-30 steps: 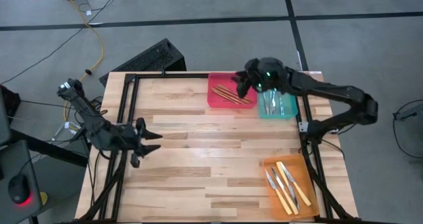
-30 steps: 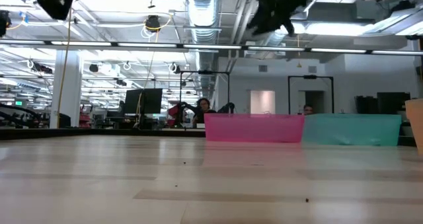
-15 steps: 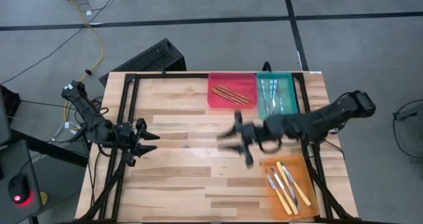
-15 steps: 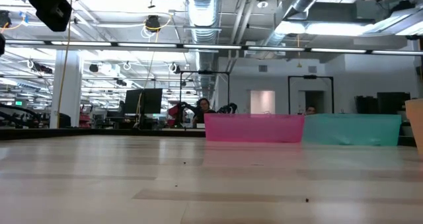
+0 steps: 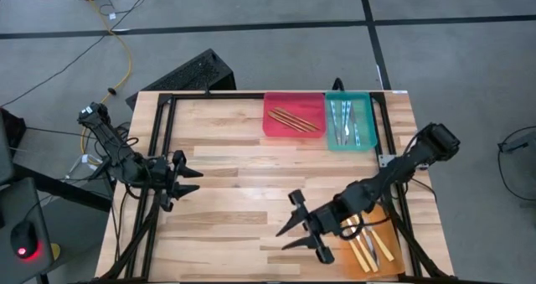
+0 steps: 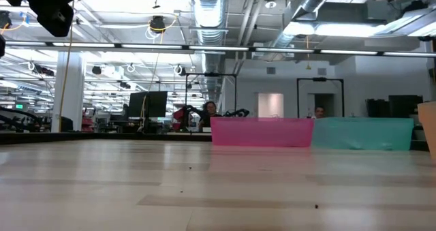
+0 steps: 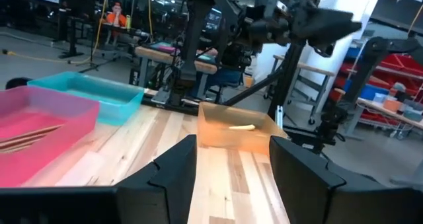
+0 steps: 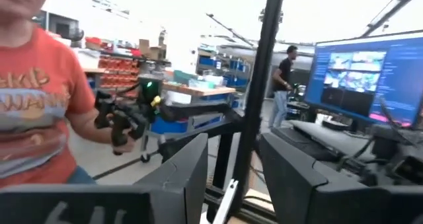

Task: Sort silverware by color (type)
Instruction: Return to Home Position

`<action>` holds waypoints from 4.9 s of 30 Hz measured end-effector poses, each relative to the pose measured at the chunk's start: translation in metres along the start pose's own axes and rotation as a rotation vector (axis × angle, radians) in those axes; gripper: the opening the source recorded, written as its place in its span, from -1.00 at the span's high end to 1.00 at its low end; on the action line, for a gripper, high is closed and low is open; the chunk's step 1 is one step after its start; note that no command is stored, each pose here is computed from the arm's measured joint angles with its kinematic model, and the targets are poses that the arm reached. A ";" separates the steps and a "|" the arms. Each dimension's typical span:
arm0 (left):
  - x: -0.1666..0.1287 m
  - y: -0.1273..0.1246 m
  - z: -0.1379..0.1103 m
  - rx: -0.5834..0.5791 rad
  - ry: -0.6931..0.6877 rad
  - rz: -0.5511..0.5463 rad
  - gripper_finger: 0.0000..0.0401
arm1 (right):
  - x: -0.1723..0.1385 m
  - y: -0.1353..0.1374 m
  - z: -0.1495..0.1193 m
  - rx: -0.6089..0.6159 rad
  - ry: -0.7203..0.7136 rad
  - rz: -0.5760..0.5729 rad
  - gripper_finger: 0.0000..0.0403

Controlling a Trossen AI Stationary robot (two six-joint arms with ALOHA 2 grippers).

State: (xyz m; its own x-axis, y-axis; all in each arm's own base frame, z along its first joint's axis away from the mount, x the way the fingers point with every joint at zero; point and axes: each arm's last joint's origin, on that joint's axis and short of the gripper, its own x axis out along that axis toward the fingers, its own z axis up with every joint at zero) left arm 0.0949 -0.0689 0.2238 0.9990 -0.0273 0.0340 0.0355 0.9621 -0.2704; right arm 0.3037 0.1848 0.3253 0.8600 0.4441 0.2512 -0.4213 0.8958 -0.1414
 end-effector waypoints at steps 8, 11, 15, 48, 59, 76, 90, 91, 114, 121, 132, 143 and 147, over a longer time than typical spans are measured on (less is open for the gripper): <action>0.000 0.000 0.000 0.071 0.000 -0.007 0.14 | 0.009 0.008 -0.022 0.001 -0.003 0.035 0.21; 0.000 0.000 0.000 0.071 0.000 -0.007 0.14 | 0.009 0.003 -0.022 -0.003 0.000 0.029 0.21; 0.000 0.000 0.000 0.073 0.001 -0.007 0.14 | 0.008 -0.007 -0.022 -0.010 0.033 0.009 0.21; 0.000 0.001 -0.002 0.033 0.020 0.004 0.14 | -0.034 -0.070 0.013 0.102 0.296 -0.128 0.21; 0.000 0.001 -0.003 0.030 0.022 0.006 0.14 | -0.101 -0.060 0.075 0.097 0.380 -0.275 0.21; 0.000 0.004 -0.004 0.018 0.022 0.086 0.14 | -0.195 -0.044 0.025 0.162 0.096 -0.482 0.21; -0.001 0.007 -0.009 -0.018 0.033 0.175 0.14 | -0.276 -0.043 -0.002 0.184 -0.200 -0.652 0.21; -0.001 0.007 -0.009 -0.018 0.033 0.175 0.14 | -0.282 -0.044 0.000 0.181 -0.212 -0.686 0.21; -0.004 0.016 -0.023 -0.050 0.088 0.307 0.14 | -0.294 -0.033 -0.088 0.514 0.061 -0.814 0.21; -0.005 0.016 -0.033 -0.055 0.215 0.222 0.14 | -0.293 -0.032 -0.091 0.513 0.089 -0.817 0.21; -0.006 0.017 -0.035 0.007 0.254 0.201 0.14 | -0.294 -0.034 -0.089 0.481 0.077 -0.842 0.21; -0.037 0.025 0.014 -0.005 0.065 -0.250 0.14 | -0.291 -0.031 -0.089 0.511 0.101 -0.696 0.21; -0.040 0.021 0.020 0.068 0.080 -0.416 0.14 | -0.290 -0.031 -0.086 0.451 0.089 -0.672 0.21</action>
State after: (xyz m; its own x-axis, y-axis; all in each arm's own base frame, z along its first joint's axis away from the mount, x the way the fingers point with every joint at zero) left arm 0.0556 -0.0425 0.2359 0.8991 -0.4348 0.0512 0.4364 0.8805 -0.1851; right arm 0.0923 0.0268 0.1746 0.9820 -0.1770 0.0656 0.1342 0.8990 0.4168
